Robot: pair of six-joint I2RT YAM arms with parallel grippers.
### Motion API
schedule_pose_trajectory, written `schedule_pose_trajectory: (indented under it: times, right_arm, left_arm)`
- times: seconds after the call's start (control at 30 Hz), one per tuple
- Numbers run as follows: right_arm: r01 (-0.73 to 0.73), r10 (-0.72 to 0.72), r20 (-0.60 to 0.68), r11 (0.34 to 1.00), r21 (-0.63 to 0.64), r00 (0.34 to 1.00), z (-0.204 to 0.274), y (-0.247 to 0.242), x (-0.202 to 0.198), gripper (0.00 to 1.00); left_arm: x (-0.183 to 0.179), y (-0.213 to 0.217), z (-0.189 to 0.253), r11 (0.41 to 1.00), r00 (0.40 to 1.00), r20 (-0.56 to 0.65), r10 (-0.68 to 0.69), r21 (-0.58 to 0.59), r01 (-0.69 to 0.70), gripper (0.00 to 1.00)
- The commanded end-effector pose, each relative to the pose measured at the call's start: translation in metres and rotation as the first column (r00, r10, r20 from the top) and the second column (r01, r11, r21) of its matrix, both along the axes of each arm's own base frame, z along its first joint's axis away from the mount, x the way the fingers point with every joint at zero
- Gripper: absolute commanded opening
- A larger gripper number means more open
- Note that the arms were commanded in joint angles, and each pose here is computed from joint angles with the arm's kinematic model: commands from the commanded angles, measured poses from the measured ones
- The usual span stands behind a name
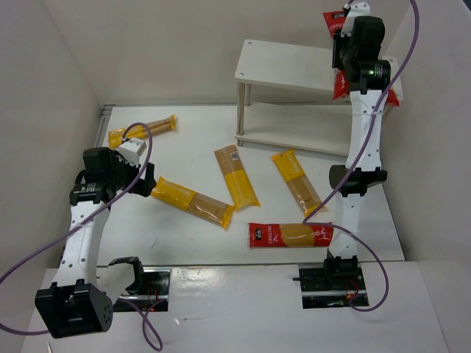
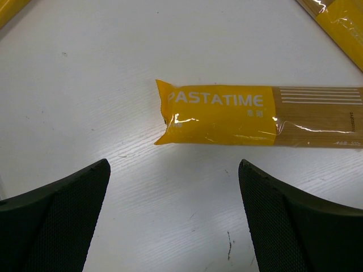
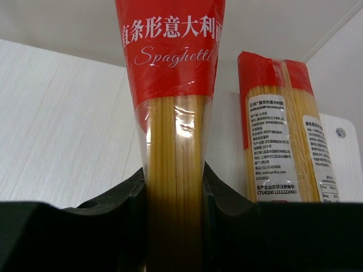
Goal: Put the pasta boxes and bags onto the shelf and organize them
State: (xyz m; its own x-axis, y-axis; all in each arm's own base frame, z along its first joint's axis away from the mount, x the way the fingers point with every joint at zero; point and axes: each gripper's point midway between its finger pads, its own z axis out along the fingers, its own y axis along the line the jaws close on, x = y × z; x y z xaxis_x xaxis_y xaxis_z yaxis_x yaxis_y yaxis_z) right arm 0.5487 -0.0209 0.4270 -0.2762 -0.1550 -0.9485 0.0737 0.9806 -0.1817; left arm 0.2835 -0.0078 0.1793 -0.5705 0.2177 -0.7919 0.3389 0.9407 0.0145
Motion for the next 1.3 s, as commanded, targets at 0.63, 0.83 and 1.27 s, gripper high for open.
schedule_pose_trajectory:
  times: [0.63,0.83,1.27]
  right_arm:
    - [0.054,-0.055,0.057,0.998,0.018,0.997,0.030,-0.010,-0.020,0.74]
    - [0.022,-0.025,0.074,0.999,0.035,0.997,0.046,-0.004,-0.038,0.84]
    - [-0.109,0.101,0.119,0.992,0.062,0.988,0.090,0.041,-0.111,0.95]
  left_arm:
    - [0.002,-0.005,0.003,0.999,0.999,0.011,-0.045,-0.014,0.045,0.99]
    - [0.002,-0.005,0.003,0.999,0.999,0.011,-0.045,-0.014,0.045,0.99]
    - [0.001,-0.007,0.011,0.999,0.998,0.039,-0.052,-0.014,0.052,0.99]
